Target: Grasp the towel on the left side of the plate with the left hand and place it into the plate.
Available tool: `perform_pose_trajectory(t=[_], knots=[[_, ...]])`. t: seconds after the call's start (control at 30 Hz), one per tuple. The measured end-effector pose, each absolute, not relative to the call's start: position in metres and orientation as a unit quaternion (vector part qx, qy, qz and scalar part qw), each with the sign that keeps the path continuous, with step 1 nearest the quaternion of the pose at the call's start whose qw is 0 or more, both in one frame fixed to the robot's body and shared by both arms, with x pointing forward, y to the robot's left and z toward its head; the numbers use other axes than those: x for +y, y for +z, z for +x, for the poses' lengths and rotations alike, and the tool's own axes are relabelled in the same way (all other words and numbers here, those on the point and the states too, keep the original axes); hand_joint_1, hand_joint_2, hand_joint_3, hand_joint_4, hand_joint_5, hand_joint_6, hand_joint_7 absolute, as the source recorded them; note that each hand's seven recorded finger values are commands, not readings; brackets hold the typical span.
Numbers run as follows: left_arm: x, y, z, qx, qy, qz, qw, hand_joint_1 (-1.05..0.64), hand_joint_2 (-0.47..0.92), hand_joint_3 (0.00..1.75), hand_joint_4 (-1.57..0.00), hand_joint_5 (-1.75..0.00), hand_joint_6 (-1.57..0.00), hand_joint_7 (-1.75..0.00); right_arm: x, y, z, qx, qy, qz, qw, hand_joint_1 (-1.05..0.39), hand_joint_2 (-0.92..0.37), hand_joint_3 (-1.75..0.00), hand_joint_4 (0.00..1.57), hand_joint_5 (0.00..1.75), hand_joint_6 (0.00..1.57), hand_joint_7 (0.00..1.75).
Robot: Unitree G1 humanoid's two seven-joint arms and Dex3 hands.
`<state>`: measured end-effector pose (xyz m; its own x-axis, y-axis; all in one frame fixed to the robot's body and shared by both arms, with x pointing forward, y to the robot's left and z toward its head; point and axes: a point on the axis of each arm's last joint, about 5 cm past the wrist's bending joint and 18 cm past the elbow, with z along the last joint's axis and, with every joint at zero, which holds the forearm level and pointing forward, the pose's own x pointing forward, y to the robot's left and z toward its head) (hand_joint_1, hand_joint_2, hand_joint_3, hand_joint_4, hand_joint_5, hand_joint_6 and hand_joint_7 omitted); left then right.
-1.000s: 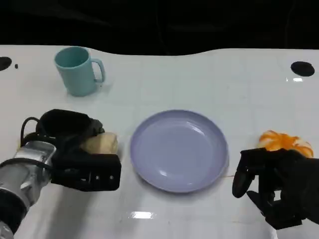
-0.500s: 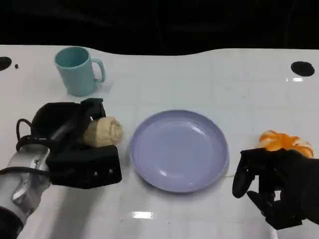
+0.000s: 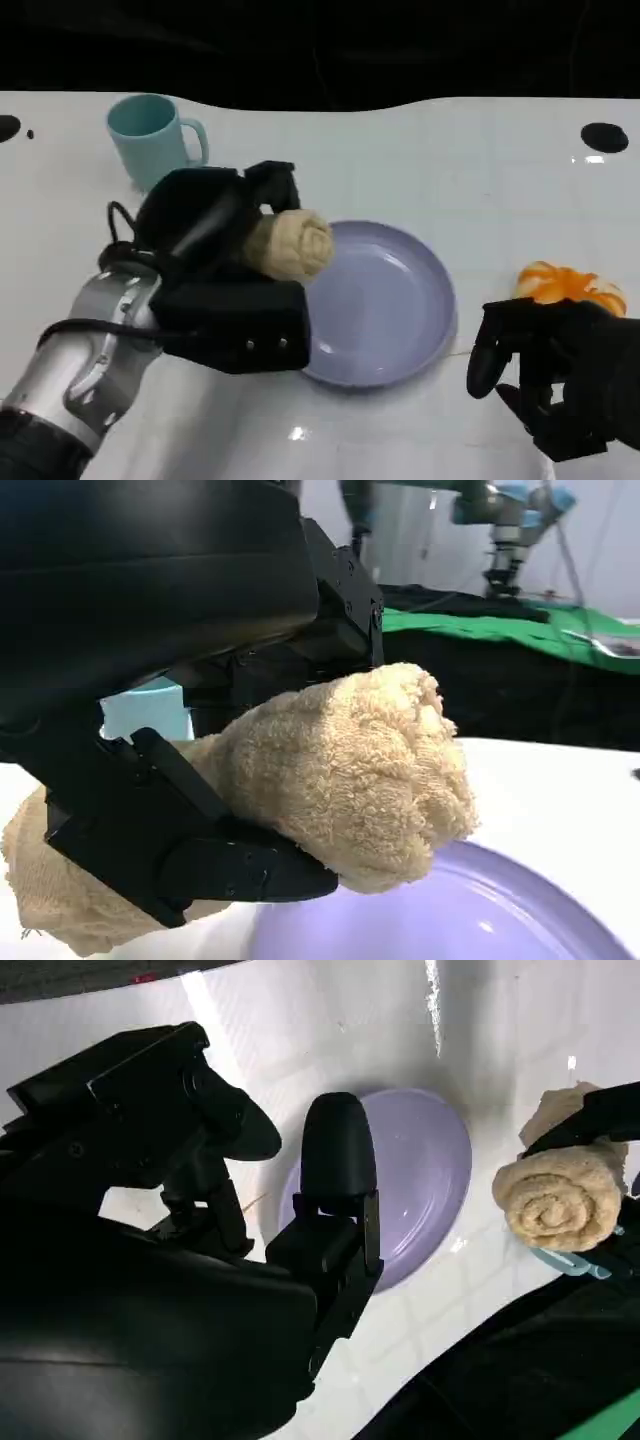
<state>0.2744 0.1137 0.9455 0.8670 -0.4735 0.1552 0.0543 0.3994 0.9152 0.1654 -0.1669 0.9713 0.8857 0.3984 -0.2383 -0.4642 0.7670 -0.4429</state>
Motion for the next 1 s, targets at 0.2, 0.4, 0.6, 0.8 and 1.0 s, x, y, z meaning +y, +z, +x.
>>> perform_pose_trajectory(t=[0.2, 0.4, 0.6, 0.8, 1.0], knots=[[0.099, 0.943, 0.27, -0.218, -0.184, 0.528, 0.8, -0.23, 0.5, 0.92, -0.89, -1.75, -0.62, -1.75, -0.167, 0.971, 0.165, 0.065, 0.23, -0.252, 0.938, -0.01, -0.55, -1.09, 0.73, 1.75, 0.71, 1.43], [0.076, 0.94, 0.266, -0.227, -0.227, 0.533, 0.783, -0.21, 0.58, 0.74, -0.86, -1.75, -0.67, -1.49, -0.166, 0.971, 0.165, 0.068, 0.231, -0.251, 0.937, -0.01, -0.55, -1.09, 0.73, 1.75, 0.71, 1.43], [0.065, 0.943, 0.265, -0.218, -0.26, 0.526, 0.78, -0.34, 0.9, 0.16, -0.57, -1.11, -0.73, -0.24, -0.165, 0.971, 0.165, 0.073, 0.232, -0.251, 0.937, -0.02, -0.55, -1.09, 0.74, 1.75, 0.71, 1.43], [0.064, 0.944, 0.265, -0.177, -0.306, 0.539, 0.764, -0.57, 0.92, 0.1, -0.14, -0.6, -0.3, 0.0, -0.165, 0.972, 0.165, 0.072, 0.233, -0.251, 0.937, -0.03, -0.55, -1.09, 0.73, 1.75, 0.7, 1.42], [0.066, 0.949, 0.264, -0.158, -0.322, 0.552, 0.753, -0.67, 0.92, 0.1, -0.08, -0.58, -0.21, 0.0, -0.165, 0.972, 0.166, 0.071, 0.233, -0.251, 0.937, -0.03, -0.54, -1.09, 0.73, 1.75, 0.71, 1.41]])
